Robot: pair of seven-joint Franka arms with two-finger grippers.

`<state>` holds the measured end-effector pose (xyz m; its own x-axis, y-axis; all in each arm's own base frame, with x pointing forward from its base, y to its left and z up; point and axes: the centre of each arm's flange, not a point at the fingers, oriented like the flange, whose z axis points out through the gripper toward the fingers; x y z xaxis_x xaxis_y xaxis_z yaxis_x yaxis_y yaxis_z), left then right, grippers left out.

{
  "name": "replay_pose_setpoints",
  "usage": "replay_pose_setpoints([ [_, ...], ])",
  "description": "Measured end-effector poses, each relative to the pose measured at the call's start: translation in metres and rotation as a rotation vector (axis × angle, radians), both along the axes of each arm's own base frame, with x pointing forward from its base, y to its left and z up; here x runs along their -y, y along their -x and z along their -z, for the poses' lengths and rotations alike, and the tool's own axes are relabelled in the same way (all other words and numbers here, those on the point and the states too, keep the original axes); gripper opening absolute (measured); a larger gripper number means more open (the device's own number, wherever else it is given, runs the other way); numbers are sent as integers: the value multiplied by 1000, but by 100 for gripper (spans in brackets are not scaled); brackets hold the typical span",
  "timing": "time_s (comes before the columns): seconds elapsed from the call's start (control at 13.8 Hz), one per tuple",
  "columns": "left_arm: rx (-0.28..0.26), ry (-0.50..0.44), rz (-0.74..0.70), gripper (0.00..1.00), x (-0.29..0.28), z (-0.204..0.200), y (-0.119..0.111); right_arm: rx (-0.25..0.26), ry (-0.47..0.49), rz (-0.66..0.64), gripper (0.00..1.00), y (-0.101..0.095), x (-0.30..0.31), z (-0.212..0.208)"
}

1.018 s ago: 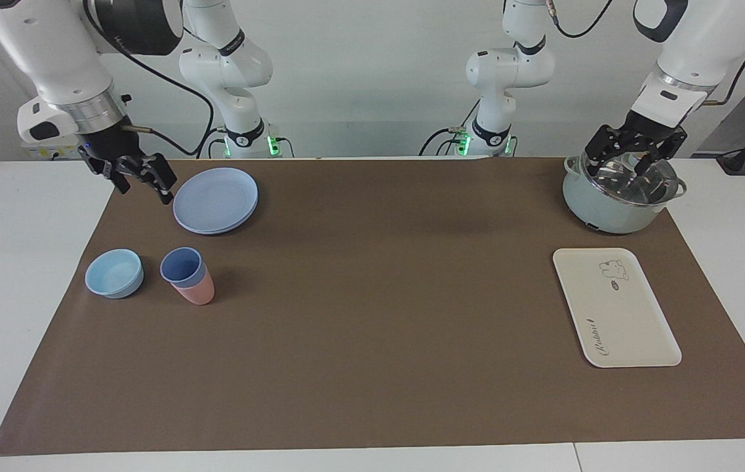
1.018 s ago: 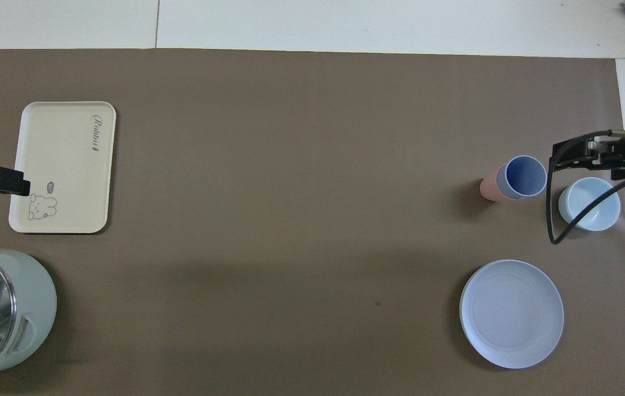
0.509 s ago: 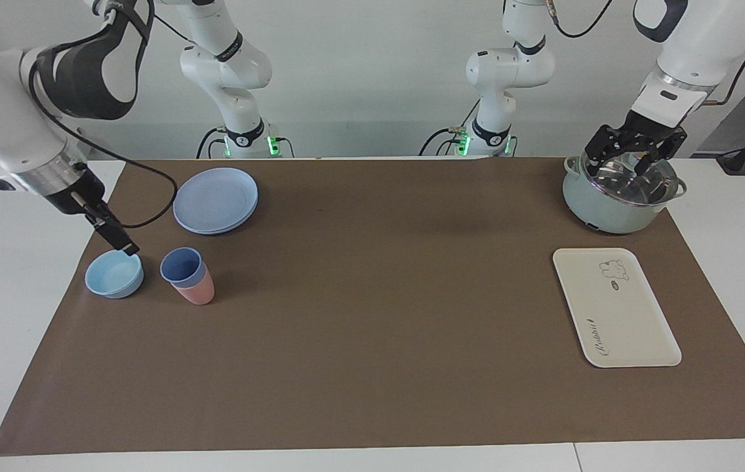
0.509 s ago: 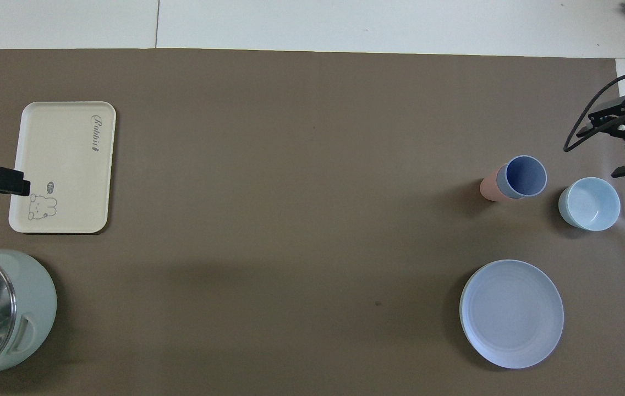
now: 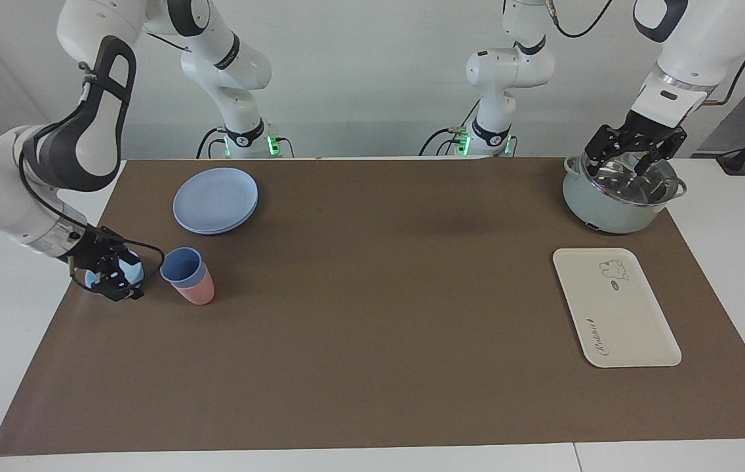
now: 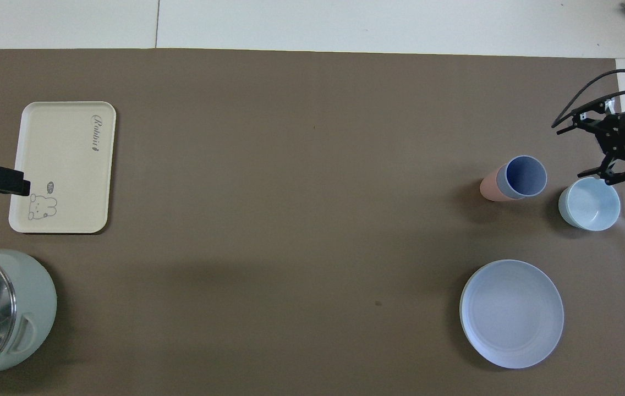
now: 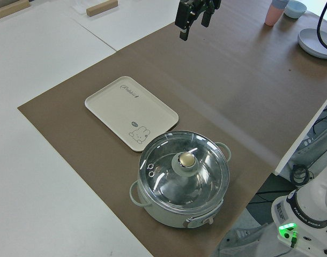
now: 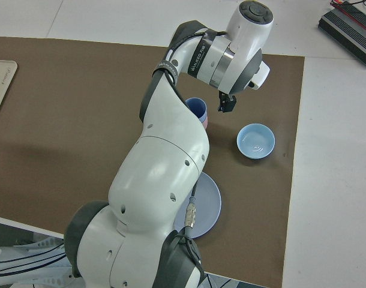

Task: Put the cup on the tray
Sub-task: 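Move the right gripper over the nested blue and pink cups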

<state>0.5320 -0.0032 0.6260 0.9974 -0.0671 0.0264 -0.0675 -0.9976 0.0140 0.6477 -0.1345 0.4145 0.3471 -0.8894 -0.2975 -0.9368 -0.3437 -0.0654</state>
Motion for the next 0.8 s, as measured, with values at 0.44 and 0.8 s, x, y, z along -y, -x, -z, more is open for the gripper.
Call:
replay_pose_setpoints([
  [0.44, 0, 0, 0, 100, 0, 0, 0, -138, -109, 115, 96, 16, 8, 85],
  [0.8, 0, 0, 0, 100, 0, 0, 0, -164, -224, 164, 96, 22, -5, 114],
])
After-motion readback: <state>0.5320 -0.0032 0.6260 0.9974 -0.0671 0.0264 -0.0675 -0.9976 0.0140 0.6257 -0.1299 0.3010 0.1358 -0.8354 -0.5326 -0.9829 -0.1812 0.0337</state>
